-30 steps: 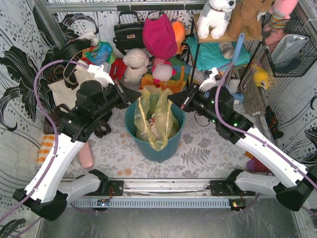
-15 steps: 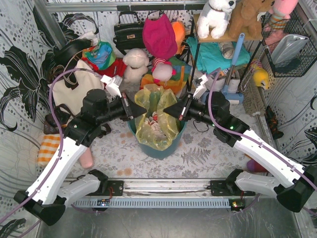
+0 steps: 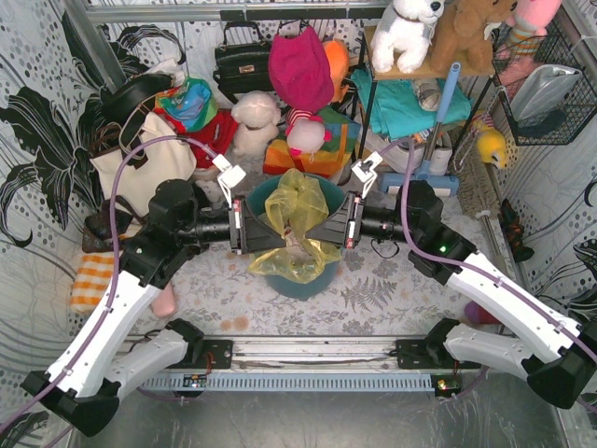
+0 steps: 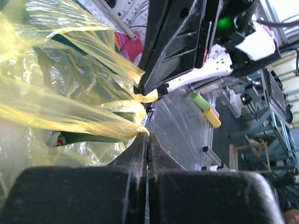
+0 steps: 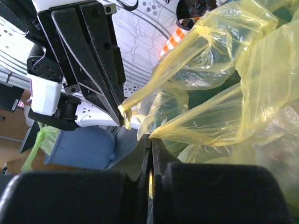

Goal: Tie the trash bag

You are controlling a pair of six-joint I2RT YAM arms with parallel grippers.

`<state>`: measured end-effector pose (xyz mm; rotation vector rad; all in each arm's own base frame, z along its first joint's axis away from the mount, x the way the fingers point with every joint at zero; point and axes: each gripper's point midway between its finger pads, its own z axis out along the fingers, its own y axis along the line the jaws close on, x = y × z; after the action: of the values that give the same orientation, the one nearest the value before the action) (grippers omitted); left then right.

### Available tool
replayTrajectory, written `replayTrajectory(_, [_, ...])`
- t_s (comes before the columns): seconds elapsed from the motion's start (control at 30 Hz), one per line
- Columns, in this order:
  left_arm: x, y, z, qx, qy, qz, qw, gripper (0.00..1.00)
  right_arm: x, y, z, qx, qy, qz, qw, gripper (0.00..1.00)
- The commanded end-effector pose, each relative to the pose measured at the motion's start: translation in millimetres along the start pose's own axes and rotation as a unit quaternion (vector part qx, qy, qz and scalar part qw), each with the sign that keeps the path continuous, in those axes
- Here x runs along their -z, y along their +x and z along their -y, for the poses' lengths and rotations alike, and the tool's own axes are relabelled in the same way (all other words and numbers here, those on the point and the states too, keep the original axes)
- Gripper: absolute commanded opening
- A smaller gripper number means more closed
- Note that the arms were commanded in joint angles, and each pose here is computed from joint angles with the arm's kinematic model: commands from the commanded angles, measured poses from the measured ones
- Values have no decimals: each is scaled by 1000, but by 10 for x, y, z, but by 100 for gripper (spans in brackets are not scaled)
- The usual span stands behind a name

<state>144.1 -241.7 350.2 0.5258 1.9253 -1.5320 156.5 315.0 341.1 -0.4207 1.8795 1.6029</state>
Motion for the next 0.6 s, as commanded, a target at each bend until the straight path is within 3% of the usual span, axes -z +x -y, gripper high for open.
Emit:
replayTrajectory(0.0, [31, -75, 304, -70, 74, -12, 995, 0, 9, -130, -284, 43, -44, 0, 998, 0])
replayTrajectory(0.27, [33, -572, 589, -111, 89, 48, 989, 0, -67, -617, -528, 65, -52, 75, 994, 0])
replayTrajectory(0.4, [44, -905, 505, -119, 27, 104, 987, 0, -63, -863, -527, 73, -29, 127, 989, 0])
replayTrajectory(0.57, [90, -1248, 124, -88, -97, 174, 976, 0, -84, -1100, -206, 57, 66, 176, 981, 0])
